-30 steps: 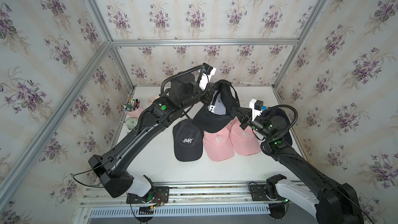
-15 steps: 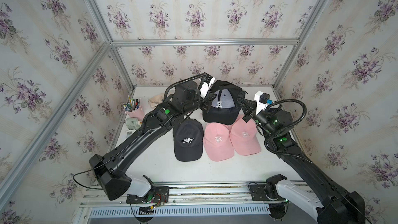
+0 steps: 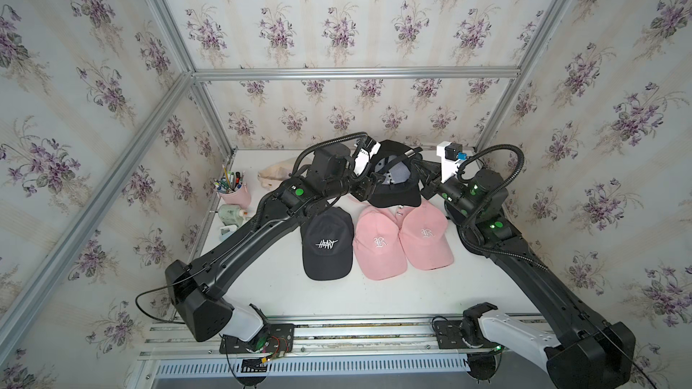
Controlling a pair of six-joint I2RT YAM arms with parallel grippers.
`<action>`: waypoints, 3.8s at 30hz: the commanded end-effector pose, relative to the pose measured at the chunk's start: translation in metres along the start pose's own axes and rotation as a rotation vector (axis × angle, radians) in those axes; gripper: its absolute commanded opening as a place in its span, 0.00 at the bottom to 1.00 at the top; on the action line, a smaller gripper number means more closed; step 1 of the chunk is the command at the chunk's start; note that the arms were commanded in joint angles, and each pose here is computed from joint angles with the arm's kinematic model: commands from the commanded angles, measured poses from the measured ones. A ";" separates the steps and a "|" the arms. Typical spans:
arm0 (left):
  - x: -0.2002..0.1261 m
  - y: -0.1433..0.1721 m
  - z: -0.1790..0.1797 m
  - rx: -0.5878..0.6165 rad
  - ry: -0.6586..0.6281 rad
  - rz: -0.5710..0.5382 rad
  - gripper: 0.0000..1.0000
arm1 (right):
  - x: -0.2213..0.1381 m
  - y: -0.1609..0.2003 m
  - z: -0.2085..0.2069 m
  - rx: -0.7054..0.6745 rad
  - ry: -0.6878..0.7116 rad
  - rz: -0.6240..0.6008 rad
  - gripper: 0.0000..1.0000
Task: Open the adjustable buckle of the baseball cap
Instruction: Pick up the baseball cap from the center of the board, then open the adjustable buckle on the baseball cap.
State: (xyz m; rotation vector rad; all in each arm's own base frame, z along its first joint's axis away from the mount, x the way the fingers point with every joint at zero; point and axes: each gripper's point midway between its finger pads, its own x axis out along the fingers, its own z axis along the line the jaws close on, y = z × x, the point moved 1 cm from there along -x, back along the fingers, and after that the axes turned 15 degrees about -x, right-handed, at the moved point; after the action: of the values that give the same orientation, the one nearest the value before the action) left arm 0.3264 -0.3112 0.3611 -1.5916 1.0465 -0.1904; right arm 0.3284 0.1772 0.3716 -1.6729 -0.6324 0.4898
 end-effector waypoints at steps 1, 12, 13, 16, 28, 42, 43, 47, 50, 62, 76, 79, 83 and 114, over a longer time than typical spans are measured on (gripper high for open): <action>-0.002 0.003 -0.013 0.035 0.073 0.035 0.69 | 0.002 0.000 -0.005 0.017 0.023 0.015 0.00; -0.013 -0.029 -0.033 0.042 0.144 -0.044 0.78 | 0.007 0.014 -0.006 0.030 0.026 0.061 0.00; -0.013 -0.034 -0.036 0.044 0.154 -0.053 0.79 | 0.007 0.016 -0.006 0.027 0.025 0.067 0.00; -0.008 -0.048 -0.043 0.043 0.163 -0.065 0.81 | 0.006 0.019 -0.006 0.023 0.031 0.079 0.00; 0.039 -0.068 -0.041 -0.010 0.095 -0.032 0.81 | 0.008 0.020 0.000 0.009 0.038 0.097 0.00; 0.067 -0.056 -0.029 -0.016 0.003 0.017 0.69 | 0.008 0.019 0.002 -0.018 0.059 0.101 0.00; 0.068 -0.055 -0.028 -0.016 -0.002 0.023 0.67 | 0.008 0.020 0.002 -0.017 0.061 0.102 0.00; 0.069 -0.052 -0.031 -0.017 0.015 0.035 0.63 | 0.009 0.021 0.003 -0.017 0.059 0.106 0.00; 0.069 -0.053 -0.033 -0.014 0.024 0.032 0.62 | 0.010 0.023 0.003 -0.014 0.058 0.111 0.00; 0.072 -0.048 -0.032 0.007 0.014 0.050 0.28 | 0.008 0.024 0.002 -0.026 0.070 0.119 0.00; 0.061 -0.055 -0.032 0.016 0.001 0.021 0.00 | 0.007 0.024 0.001 -0.015 0.077 0.121 0.00; 0.058 -0.057 -0.032 0.018 -0.005 0.011 0.00 | 0.006 0.021 0.001 -0.012 0.080 0.114 0.00; 0.050 -0.061 -0.029 0.026 -0.027 -0.018 0.00 | 0.004 0.017 0.001 -0.007 0.085 0.100 0.00; -0.011 -0.080 -0.050 0.207 0.060 -0.162 0.51 | 0.008 0.014 0.007 0.036 0.033 0.094 0.00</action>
State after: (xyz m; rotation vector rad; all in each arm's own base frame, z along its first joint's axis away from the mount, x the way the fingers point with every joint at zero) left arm 0.3394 -0.3463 0.4223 -1.5532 0.9749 -0.2943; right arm 0.3316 0.1833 0.3503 -1.6755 -0.4881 0.5422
